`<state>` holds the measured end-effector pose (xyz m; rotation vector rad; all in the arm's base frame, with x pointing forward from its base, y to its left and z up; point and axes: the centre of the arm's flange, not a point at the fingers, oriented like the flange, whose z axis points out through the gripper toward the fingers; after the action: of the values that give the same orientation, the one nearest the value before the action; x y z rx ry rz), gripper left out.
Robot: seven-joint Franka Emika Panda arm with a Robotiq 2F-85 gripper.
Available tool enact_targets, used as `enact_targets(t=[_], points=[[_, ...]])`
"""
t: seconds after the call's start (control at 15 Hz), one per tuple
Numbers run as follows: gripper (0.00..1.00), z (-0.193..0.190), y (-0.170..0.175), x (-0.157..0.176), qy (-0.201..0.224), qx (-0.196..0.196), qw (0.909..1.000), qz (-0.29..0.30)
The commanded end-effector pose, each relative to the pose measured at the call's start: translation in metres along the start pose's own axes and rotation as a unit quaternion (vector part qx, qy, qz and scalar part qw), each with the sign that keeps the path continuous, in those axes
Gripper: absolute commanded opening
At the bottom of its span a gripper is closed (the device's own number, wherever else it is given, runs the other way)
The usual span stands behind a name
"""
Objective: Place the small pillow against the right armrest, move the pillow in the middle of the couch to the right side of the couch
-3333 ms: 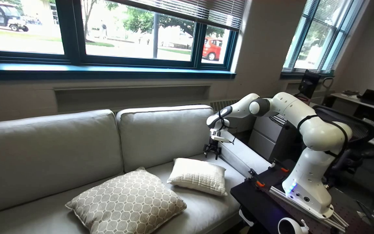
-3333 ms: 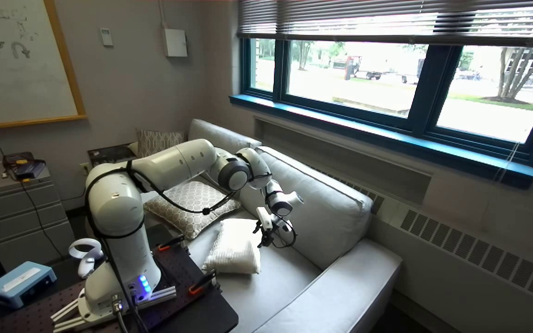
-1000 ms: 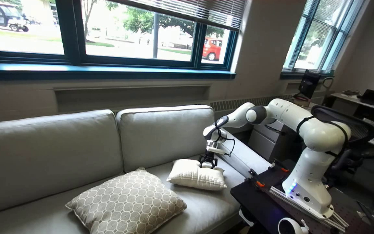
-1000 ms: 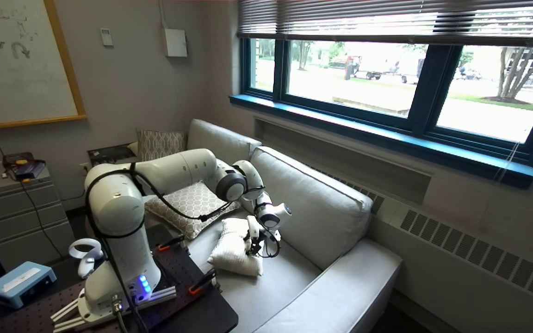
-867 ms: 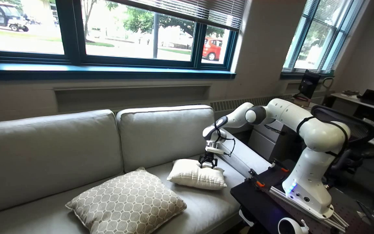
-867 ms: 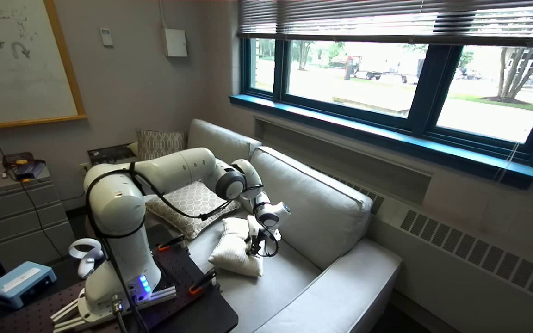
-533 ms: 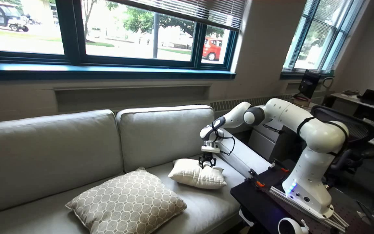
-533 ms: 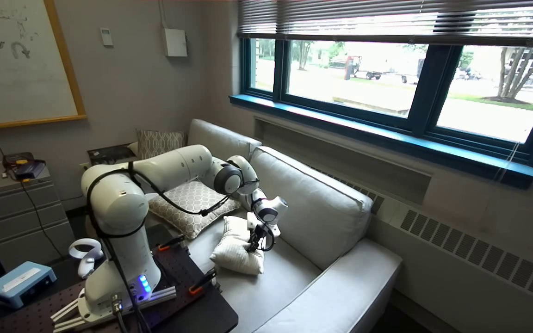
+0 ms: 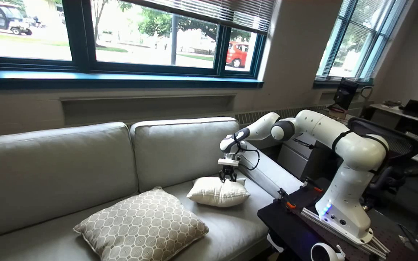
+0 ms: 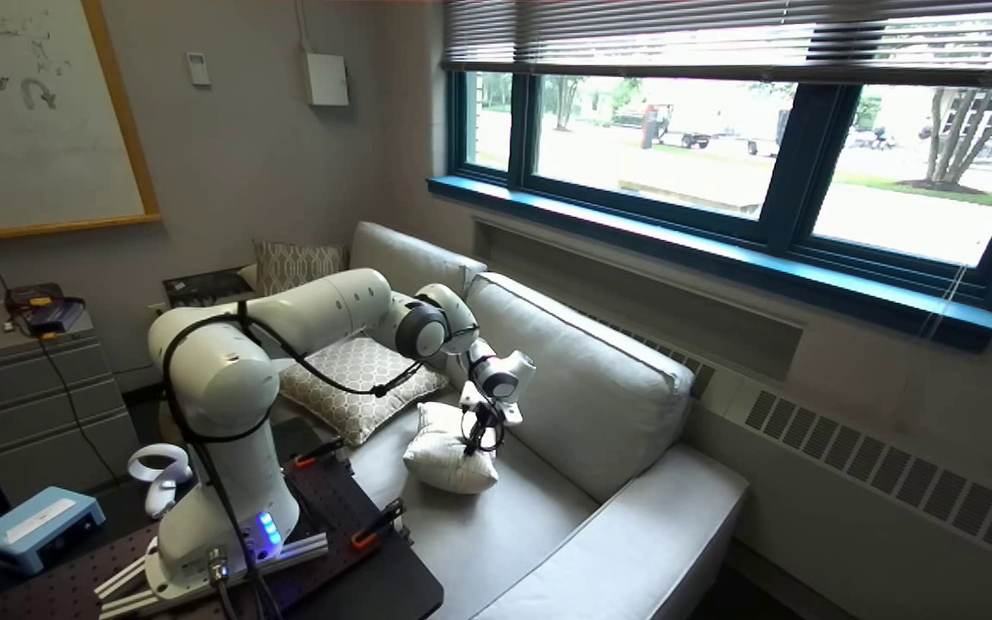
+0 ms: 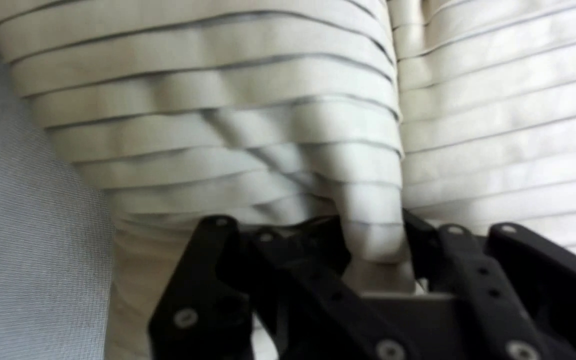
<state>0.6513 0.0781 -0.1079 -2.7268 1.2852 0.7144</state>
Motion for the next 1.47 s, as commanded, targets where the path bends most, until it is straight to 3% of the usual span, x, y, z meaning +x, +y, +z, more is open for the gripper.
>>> enact_targets(t=[0.0, 0.33, 0.6, 1.07, 1.4], points=[[0.00, -0.013, -0.038, 0.047, -0.010, 0.069, 0.9971, 0.031], [0.04, -0.072, 0.029, 0.072, 0.011, 0.170, 0.9823, 0.078], [0.06, -0.092, 0.079, 0.085, 0.057, 0.261, 0.9549, 0.130], [0.04, -0.113, 0.093, 0.048, 0.175, 0.412, 0.8748, 0.186], [0.04, -0.138, 0.114, -0.004, 0.262, 0.471, 0.8078, 0.239]])
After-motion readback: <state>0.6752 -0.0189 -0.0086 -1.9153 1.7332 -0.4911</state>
